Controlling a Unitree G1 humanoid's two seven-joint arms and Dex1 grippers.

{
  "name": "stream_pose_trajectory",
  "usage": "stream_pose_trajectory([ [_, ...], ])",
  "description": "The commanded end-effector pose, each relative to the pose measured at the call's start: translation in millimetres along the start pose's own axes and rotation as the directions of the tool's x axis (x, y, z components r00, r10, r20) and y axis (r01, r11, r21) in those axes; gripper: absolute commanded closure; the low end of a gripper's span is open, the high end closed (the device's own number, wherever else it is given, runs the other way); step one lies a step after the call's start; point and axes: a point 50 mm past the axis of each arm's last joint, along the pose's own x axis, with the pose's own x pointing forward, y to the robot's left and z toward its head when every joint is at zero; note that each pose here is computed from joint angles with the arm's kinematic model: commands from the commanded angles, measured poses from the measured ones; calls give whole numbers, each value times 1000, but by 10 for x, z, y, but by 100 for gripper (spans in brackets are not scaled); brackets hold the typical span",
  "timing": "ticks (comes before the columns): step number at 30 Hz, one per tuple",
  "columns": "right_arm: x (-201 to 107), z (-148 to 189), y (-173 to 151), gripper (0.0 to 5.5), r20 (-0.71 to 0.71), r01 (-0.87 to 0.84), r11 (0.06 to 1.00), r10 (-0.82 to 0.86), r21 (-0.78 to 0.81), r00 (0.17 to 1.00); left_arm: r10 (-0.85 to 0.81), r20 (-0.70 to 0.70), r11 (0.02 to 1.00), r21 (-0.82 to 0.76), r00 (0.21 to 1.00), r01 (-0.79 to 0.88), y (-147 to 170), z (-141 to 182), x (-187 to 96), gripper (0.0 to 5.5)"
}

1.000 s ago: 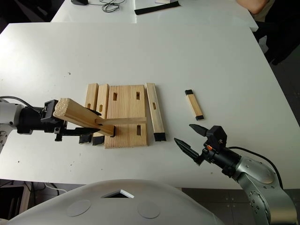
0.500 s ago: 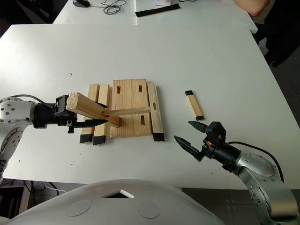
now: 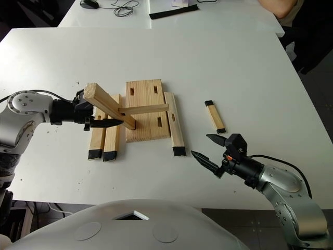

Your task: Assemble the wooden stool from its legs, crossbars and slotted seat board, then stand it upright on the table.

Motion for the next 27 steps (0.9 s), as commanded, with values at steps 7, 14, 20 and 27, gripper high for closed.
stream_pose_trajectory([
  [7, -67, -52, 13, 116, -12, 41, 999, -41, 12, 999, 107, 47, 989, -112, 993, -101, 60, 7, -357, 170],
  [14, -203, -175, 241, 116, 10, 147, 987, -148, 68, 989, 170, -93, 956, -225, 981, -187, -20, 73, -694, 170],
  [20, -208, -216, 326, 116, 24, 201, 976, -203, 87, 979, 189, -271, 858, -423, 944, -293, -312, -148, -536, 170],
  [27, -229, -231, 339, 116, 16, 207, 975, -209, 82, 978, 241, -379, 732, -534, 894, -424, -504, -221, -430, 170],
])
